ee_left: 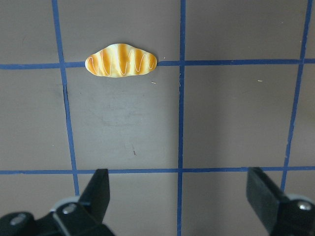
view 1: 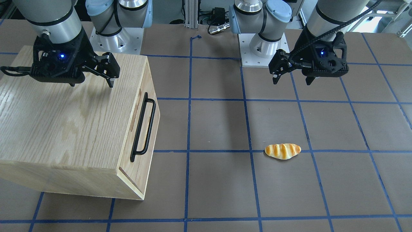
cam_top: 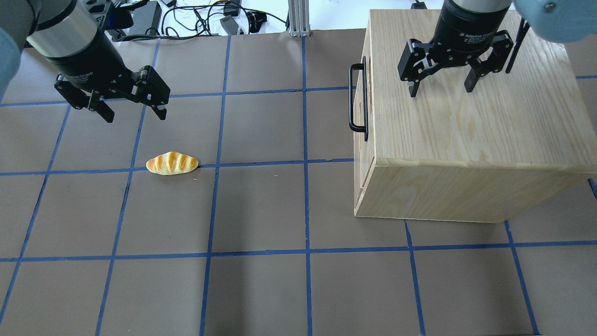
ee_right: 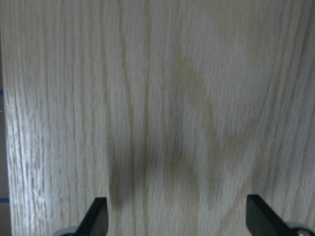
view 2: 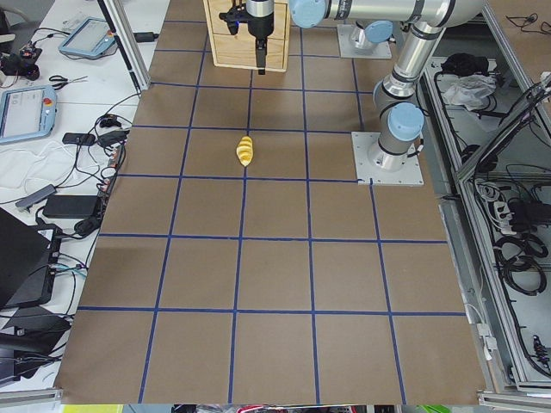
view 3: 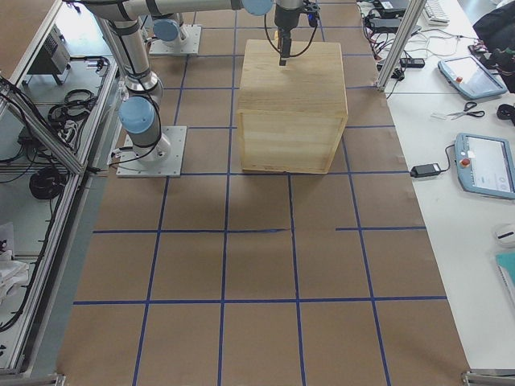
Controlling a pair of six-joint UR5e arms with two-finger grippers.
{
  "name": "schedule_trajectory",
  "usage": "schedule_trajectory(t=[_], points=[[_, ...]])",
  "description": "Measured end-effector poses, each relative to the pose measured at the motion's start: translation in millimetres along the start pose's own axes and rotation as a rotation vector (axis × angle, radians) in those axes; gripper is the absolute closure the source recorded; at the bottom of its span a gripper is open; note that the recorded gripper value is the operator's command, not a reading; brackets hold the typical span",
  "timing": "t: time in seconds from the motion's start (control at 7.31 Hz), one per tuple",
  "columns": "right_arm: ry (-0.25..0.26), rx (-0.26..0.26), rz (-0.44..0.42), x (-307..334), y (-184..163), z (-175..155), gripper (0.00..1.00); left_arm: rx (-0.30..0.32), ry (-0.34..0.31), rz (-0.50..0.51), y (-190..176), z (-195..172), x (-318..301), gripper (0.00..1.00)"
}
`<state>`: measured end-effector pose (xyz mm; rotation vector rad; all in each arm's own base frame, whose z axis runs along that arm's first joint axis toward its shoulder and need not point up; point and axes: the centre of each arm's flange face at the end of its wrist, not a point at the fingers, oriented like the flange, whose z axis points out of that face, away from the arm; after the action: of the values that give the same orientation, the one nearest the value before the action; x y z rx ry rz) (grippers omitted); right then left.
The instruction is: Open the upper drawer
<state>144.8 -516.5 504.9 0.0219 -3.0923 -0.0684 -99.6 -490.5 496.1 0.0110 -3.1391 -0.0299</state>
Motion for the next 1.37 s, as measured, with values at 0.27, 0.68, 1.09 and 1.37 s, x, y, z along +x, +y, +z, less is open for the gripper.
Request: schedule_trajectory(t=[0.27,0.68,1.09,1.37], points=[[0.000,0.000,0.000,0,0,0,0.00,-0.007,0.001,0.002,-2,4,2,0.00],[0.000,0.000,0.001,0,0,0,0.00,-0.029,0.001,0.001,0,3,-1,0.00],[0.000,0.000,0.001,0,0,0,0.00,-0.045,0.008,0.008,-5,12,1,0.00],[0.000,0.000,0.001,0,0,0,0.00,-0.042,0.004,0.007,-8,15,3,0.00]])
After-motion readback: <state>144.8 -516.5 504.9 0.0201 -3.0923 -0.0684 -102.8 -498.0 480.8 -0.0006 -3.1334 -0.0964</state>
